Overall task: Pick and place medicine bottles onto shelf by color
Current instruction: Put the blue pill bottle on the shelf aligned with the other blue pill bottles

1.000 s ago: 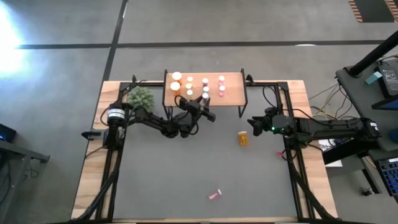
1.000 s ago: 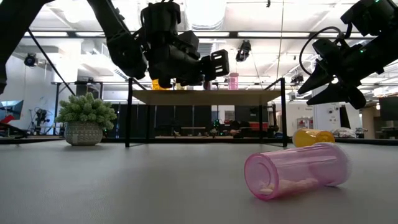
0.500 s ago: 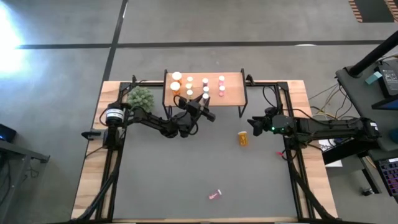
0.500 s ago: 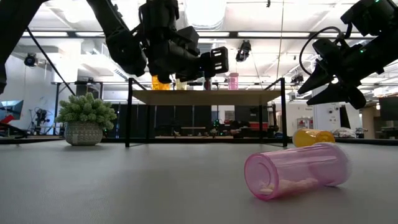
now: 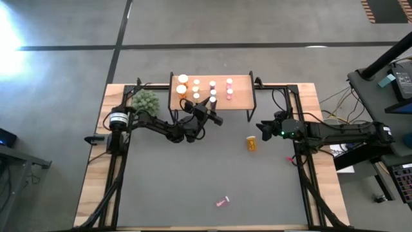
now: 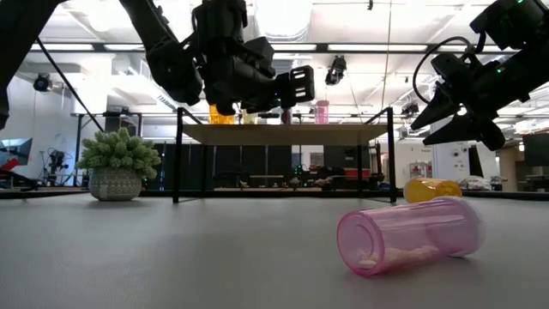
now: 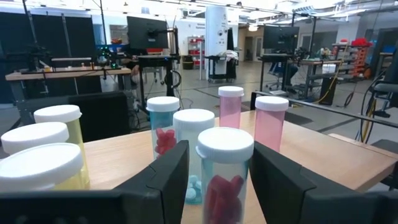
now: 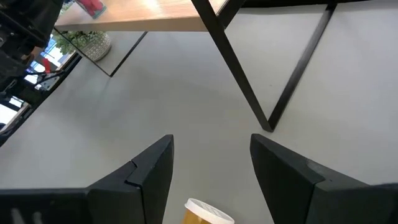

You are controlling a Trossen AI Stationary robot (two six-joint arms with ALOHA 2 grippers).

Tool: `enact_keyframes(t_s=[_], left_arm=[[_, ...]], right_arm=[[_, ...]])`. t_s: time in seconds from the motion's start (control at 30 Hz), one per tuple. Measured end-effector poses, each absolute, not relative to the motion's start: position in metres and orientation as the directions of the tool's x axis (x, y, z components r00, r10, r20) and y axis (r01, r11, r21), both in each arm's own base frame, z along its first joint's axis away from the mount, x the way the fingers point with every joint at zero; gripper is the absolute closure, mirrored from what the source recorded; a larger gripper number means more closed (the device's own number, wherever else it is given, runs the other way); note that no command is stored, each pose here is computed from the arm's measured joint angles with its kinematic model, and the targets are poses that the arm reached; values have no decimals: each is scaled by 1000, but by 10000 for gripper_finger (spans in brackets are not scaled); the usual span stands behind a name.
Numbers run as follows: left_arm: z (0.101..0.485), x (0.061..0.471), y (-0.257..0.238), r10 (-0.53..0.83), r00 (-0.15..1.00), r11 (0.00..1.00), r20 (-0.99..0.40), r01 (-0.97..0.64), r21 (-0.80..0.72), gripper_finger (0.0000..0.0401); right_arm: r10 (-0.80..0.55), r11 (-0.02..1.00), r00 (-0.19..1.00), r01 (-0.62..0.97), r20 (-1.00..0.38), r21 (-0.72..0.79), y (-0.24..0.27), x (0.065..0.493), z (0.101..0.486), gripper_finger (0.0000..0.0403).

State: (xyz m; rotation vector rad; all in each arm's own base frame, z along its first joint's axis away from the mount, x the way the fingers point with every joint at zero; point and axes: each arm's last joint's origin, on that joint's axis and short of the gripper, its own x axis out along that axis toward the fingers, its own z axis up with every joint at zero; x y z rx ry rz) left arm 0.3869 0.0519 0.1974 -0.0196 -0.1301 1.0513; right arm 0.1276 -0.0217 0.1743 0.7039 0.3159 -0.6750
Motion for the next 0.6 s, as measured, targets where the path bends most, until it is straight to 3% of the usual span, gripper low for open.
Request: enact_keyframes(t_s=[0.6], left_arm=[[201, 387, 52, 865, 487, 500, 123, -858, -115, 224]], right_arm=[[-461, 565, 746, 665, -481, 489, -22, 128, 174, 200]])
